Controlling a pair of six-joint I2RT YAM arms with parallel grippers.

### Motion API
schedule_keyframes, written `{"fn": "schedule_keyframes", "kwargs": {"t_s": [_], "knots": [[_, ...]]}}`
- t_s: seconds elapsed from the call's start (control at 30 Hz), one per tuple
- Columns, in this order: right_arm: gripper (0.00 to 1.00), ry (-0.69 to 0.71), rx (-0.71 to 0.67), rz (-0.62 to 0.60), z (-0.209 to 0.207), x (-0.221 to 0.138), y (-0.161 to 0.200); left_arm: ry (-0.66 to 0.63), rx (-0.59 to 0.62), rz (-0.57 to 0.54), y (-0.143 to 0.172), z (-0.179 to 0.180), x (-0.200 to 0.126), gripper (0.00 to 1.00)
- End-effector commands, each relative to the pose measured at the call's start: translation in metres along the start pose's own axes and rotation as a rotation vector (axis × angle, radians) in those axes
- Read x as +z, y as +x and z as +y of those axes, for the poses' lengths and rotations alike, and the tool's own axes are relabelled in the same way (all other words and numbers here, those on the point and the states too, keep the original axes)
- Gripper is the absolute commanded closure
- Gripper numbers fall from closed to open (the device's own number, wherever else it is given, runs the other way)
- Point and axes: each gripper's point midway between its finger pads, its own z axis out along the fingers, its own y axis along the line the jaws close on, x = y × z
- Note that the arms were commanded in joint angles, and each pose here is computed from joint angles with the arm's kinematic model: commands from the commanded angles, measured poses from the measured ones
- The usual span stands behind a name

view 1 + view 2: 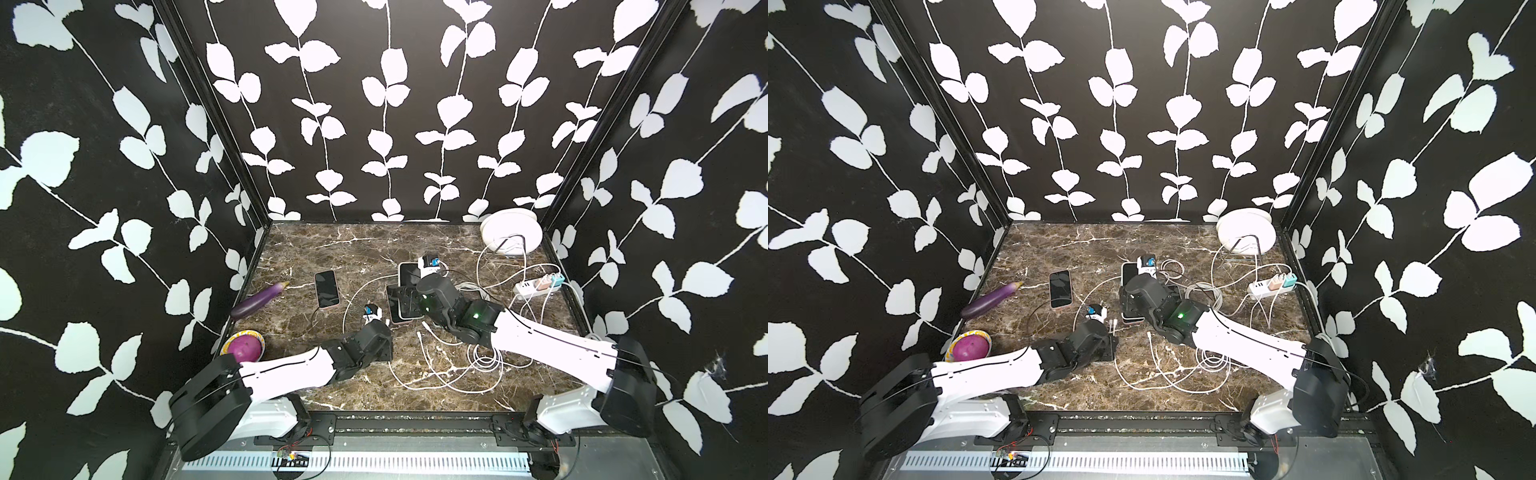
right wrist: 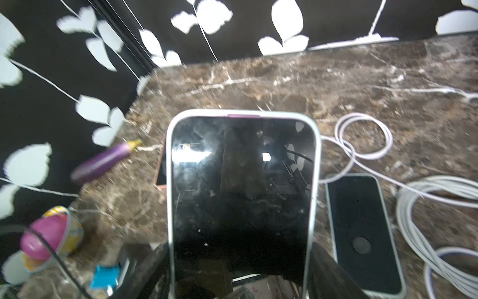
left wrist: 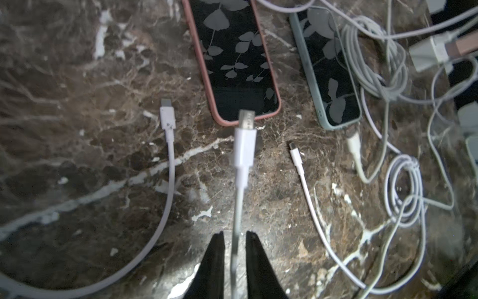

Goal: Unplug the charging cable from the phone
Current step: Remove the charging cable from the phone, then place the phone at the center of the board.

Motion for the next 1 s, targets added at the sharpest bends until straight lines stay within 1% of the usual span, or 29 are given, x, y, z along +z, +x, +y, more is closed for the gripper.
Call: {"fn": "schedule_keyframes", "kwargs": {"t_s": [0.0, 0.03, 0.1, 0.2, 0.3, 0.33, 0.4, 0.5, 0.53, 0.6, 0.7, 0.8, 0.9, 0.97], "knots": [[1.00, 0.007, -0.003, -0.027, -0.004, -0.020, -0.012, -0.042, 0.016, 0.056, 0.004, 0.006, 0.001, 0.57], [1.00, 0.024, -0.006, -0.017, -0.007, -0.022, -0.012, -0.050, 0.010, 0.068, 0.005, 0.009, 0.002, 0.50], [1.00, 0.055, -0.016, 0.004, -0.012, -0.025, -0.010, -0.061, -0.007, 0.085, 0.004, 0.014, 0.001, 0.44], [1.00, 0.078, -0.025, 0.028, -0.013, -0.027, -0.012, -0.079, -0.024, 0.088, -0.003, 0.024, -0.006, 0.40], [1.00, 0.066, -0.041, 0.056, -0.004, -0.025, -0.015, -0.152, -0.032, 0.057, -0.017, 0.043, -0.023, 0.37], [1.00, 0.062, -0.051, 0.071, 0.001, -0.022, -0.016, -0.178, -0.039, 0.047, -0.021, 0.051, -0.029, 0.39], [1.00, 0.038, -0.064, 0.095, 0.014, -0.015, -0.020, -0.213, -0.067, 0.040, -0.032, 0.065, -0.034, 0.47], [1.00, 0.023, -0.080, 0.153, 0.030, 0.001, -0.017, -0.263, -0.109, 0.059, -0.042, 0.082, -0.033, 0.68], [1.00, 0.020, -0.080, 0.170, 0.035, 0.011, -0.015, -0.271, -0.115, 0.070, -0.042, 0.084, -0.031, 0.71], [1.00, -0.009, -0.075, 0.210, 0.049, 0.026, -0.009, -0.273, -0.127, 0.068, -0.046, 0.086, -0.027, 0.75], [1.00, -0.021, -0.076, 0.249, 0.063, 0.047, -0.001, -0.267, -0.159, 0.062, -0.045, 0.092, -0.021, 0.76], [1.00, -0.037, -0.075, 0.297, 0.075, 0.068, 0.010, -0.253, -0.205, 0.076, -0.045, 0.100, -0.011, 0.84], [1.00, -0.044, -0.068, 0.331, 0.083, 0.089, 0.021, -0.255, -0.205, 0.051, -0.052, 0.102, -0.012, 0.89], [1.00, -0.034, -0.063, 0.352, 0.087, 0.106, 0.030, -0.261, -0.214, 0.027, -0.056, 0.104, -0.016, 0.90]]}}
